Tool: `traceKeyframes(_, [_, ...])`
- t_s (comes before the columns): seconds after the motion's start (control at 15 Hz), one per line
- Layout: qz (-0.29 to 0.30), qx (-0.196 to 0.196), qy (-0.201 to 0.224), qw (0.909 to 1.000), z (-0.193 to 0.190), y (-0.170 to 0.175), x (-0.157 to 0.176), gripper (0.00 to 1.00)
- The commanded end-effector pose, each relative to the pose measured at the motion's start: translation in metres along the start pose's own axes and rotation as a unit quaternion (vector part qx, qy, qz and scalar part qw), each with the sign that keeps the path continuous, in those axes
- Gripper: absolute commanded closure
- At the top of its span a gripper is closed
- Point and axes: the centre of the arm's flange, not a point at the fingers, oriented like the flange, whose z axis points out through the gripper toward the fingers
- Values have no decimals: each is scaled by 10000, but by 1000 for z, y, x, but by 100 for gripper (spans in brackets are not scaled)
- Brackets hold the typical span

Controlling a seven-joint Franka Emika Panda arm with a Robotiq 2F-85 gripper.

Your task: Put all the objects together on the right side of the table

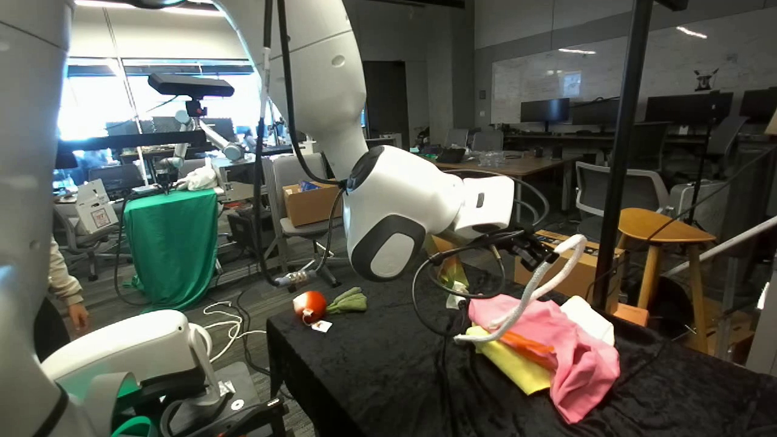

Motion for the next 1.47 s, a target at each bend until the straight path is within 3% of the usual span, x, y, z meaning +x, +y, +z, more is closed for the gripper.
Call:
traceKeyframes(0.0, [-91, -114, 51, 9999, 24, -10, 4, 67])
traceKeyframes(0.13, [-164, -152, -115, 9997, 35, -7, 0, 63])
traceKeyframes(0.53, [-433, -295, -673, 9964, 48, 4, -15, 18])
traceKeyframes(0.67, [-766, -257, -1054, 9911, 45, 0, -26, 3])
traceKeyframes(0.73, [-998, -242, -1293, 9863, 43, -3, -32, 0])
traceKeyframes(1.07, [-2173, 56, -2332, 9478, 27, -36, -74, 0])
traceKeyframes(1.4, [-3376, 369, -2972, 8924, 13, -81, -108, 0])
